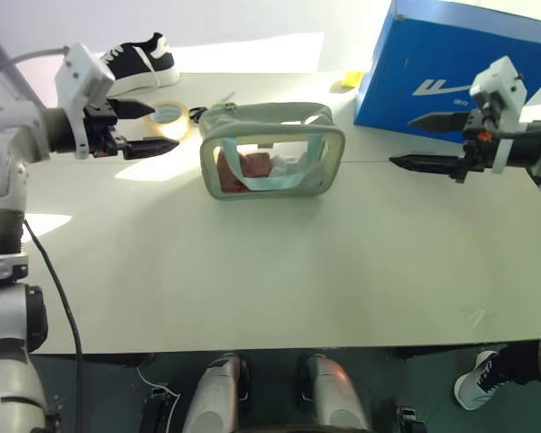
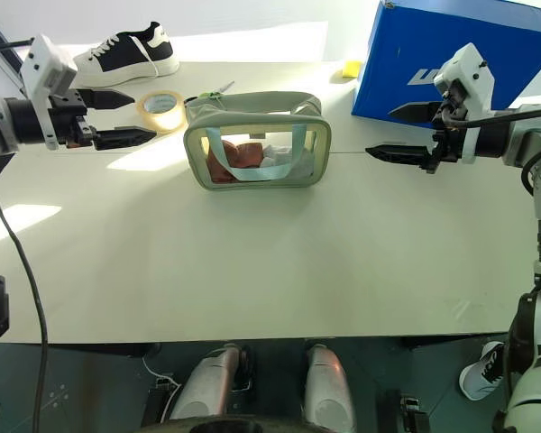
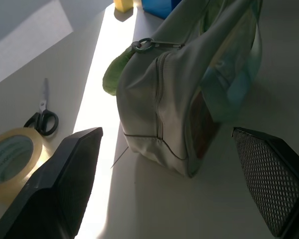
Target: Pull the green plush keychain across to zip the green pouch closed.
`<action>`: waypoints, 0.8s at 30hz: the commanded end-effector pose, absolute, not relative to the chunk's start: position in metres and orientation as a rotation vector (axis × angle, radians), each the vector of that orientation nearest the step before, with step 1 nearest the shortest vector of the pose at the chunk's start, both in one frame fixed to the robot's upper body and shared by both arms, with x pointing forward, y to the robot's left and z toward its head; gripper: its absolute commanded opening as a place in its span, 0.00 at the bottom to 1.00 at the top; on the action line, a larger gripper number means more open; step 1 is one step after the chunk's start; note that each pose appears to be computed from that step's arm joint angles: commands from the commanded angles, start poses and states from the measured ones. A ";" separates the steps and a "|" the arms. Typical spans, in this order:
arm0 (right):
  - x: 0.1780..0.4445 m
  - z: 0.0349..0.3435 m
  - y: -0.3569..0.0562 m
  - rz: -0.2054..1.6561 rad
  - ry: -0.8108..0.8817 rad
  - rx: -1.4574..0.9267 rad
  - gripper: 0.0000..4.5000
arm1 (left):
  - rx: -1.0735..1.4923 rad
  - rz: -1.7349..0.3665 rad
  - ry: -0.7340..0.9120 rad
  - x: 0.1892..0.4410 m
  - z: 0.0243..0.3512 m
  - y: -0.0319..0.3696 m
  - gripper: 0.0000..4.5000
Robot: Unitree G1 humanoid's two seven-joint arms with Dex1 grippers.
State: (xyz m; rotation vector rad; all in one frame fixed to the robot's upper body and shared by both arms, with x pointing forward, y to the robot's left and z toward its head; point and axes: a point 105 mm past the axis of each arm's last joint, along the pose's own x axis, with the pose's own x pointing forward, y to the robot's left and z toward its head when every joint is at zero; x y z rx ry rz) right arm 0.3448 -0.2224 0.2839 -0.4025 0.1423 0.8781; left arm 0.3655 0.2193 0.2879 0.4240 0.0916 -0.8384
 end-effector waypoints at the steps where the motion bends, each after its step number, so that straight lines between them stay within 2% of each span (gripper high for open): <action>1: 0.347 0.297 -0.214 0.893 0.078 -0.434 1.00 | 0.455 -0.818 0.024 0.359 0.309 0.222 0.98; 4: 0.354 0.295 -0.197 0.936 0.058 -0.438 1.00 | 0.460 -0.845 0.027 0.355 0.309 0.216 0.98; 12: 0.395 0.287 -0.135 1.018 -0.020 -0.520 1.00 | 0.406 -0.994 -0.007 0.334 0.327 0.182 0.98; 19: 0.421 0.272 -0.105 1.059 -0.007 -0.596 1.00 | 0.449 -1.047 -0.032 0.318 0.331 0.165 0.98; 22: 0.423 0.263 -0.096 1.104 0.012 -0.645 0.82 | 0.454 -1.026 -0.022 0.317 0.326 0.169 1.00; 24: 0.424 0.259 -0.096 1.107 0.013 -0.687 0.60 | 0.460 -0.997 -0.029 0.319 0.326 0.172 1.00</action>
